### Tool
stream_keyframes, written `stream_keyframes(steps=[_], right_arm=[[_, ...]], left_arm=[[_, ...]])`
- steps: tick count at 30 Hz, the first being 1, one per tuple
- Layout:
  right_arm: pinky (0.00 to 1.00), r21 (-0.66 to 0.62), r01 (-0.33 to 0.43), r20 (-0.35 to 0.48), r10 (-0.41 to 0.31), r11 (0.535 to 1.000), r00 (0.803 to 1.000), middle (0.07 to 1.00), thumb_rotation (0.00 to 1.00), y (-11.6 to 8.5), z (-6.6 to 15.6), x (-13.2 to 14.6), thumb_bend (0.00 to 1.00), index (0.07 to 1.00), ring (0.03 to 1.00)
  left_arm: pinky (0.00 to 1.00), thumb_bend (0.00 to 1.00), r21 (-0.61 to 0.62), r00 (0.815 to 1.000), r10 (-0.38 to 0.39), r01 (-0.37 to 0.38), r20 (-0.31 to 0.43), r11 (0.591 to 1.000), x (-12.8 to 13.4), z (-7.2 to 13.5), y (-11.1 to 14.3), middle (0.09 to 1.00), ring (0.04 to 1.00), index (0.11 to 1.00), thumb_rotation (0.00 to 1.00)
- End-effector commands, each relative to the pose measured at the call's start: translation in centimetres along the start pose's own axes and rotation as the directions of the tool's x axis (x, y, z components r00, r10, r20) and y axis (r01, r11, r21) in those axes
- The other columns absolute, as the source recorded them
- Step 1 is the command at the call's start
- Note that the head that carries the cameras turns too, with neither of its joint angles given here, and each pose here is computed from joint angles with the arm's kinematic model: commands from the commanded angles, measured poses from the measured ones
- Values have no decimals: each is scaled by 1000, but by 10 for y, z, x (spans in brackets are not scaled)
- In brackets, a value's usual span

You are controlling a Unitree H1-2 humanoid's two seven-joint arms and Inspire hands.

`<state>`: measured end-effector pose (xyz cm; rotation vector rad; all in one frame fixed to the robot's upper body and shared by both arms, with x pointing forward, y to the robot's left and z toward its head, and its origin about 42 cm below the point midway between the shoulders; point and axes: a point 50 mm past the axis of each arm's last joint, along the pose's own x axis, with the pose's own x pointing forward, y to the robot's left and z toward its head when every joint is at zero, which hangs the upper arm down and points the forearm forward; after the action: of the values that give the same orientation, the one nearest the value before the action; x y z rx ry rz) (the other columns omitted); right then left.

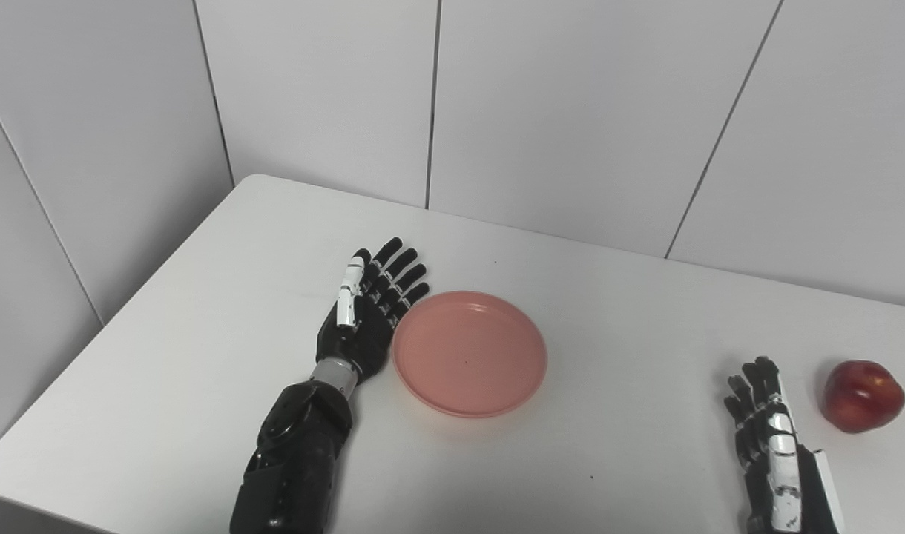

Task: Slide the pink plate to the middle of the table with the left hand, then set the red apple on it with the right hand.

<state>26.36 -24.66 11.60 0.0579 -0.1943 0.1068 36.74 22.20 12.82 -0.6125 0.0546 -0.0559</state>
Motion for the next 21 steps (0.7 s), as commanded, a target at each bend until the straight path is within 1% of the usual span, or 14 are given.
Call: stream_keyframes(steps=[1,4,9,12,18,21], right_arm=[[998,38,12,-62,-10,999,998,997,1000,9,-12,-10,375,1000,980],[994,44,12,-59,-9,999,998,992,1000,11,-11,-8,377,1000,974],[980,39,16,-55,-14,999,998,982,1000,15,-9,-7,370,990,969],[976,40,12,-54,-10,999,998,982,1000,17,-8,-5,373,992,967],[982,47,0,-51,3,999,999,986,1000,22,-6,-2,349,998,967],[983,49,-2,-55,4,999,998,989,1000,26,-5,-1,356,1000,969]], left_arm=[[875,325,11,999,-47,47,22,999,5,8,-19,884,877,869,1000],[877,323,14,998,-61,61,18,998,3,6,-26,886,879,873,1000],[861,315,33,998,-56,56,1,998,0,-1,-41,881,870,864,1000],[861,316,30,998,-56,56,-5,998,-2,-3,-49,875,867,858,1000],[874,323,34,997,-70,71,-16,997,-4,-1,-57,880,870,864,1000],[871,319,35,997,-76,76,-18,996,-4,1,-58,879,868,863,1000]])
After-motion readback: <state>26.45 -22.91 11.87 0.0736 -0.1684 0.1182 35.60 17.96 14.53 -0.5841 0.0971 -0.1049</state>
